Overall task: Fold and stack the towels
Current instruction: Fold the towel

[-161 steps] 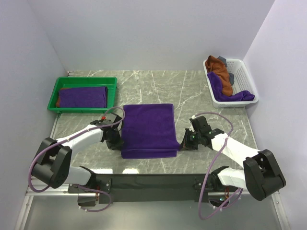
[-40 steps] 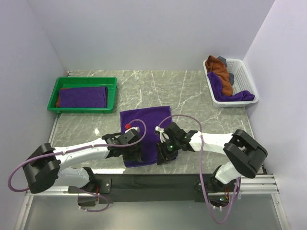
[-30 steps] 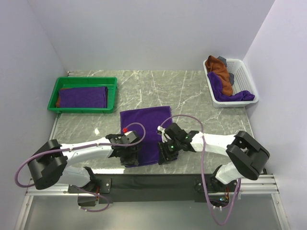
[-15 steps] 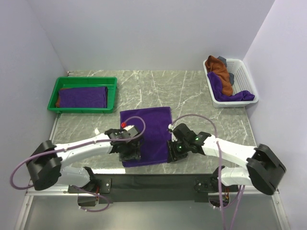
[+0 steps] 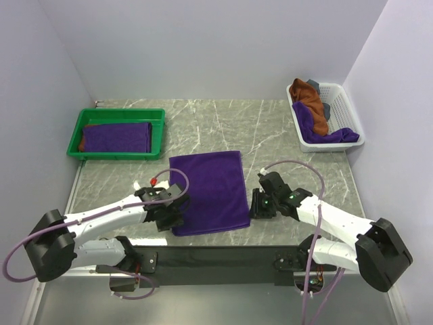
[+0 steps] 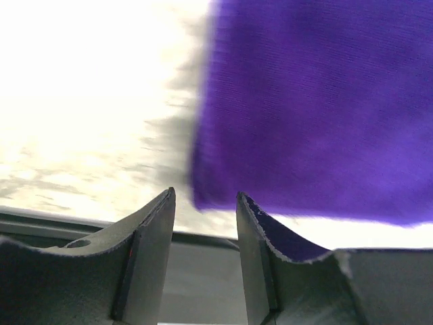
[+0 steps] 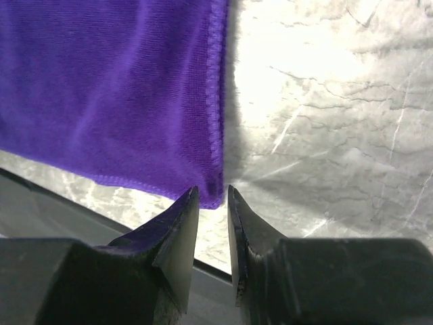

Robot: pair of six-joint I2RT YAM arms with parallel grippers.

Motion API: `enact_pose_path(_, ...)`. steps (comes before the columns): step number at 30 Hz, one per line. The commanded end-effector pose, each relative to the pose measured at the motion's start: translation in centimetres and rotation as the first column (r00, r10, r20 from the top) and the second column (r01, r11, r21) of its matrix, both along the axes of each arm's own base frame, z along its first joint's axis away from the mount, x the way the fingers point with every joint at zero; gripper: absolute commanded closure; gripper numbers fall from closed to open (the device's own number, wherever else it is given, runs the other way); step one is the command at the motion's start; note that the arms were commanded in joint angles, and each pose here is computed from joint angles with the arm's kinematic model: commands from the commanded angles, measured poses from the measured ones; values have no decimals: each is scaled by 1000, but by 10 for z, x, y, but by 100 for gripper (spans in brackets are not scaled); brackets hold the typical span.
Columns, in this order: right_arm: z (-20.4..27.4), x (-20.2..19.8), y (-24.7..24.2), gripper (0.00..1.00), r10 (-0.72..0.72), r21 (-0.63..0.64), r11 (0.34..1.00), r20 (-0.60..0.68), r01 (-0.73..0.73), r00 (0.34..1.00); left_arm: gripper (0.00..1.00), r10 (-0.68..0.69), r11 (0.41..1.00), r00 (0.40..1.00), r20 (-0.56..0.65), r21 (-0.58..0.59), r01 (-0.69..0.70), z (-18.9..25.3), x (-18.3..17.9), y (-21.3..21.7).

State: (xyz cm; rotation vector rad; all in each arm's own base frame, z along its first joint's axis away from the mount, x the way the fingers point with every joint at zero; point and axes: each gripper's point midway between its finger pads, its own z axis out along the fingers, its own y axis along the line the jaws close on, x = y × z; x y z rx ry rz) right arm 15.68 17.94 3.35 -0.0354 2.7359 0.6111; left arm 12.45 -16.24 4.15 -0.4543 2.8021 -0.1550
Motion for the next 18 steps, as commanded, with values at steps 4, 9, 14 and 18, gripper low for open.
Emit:
enact_pose_path(4,-14,7,-3,70,-38,-26,999,-4,37,999,53,78,996,996,-46,40,-77,-23,-2,18)
enact_pose_path(9,-21,0,-8,79,-42,-46,998,-34,40,999,59,63,996,994,-91,64,-57,-34,-8,22)
enact_pose_path(14,-24,-3,-19,87,-60,-88,995,-43,56,997,65,53,995,992,-115,95,-42,-37,-13,29)
enact_pose_path(18,-20,-3,-23,87,-75,-94,993,-30,72,997,62,51,995,993,-108,90,-41,-33,-12,28)
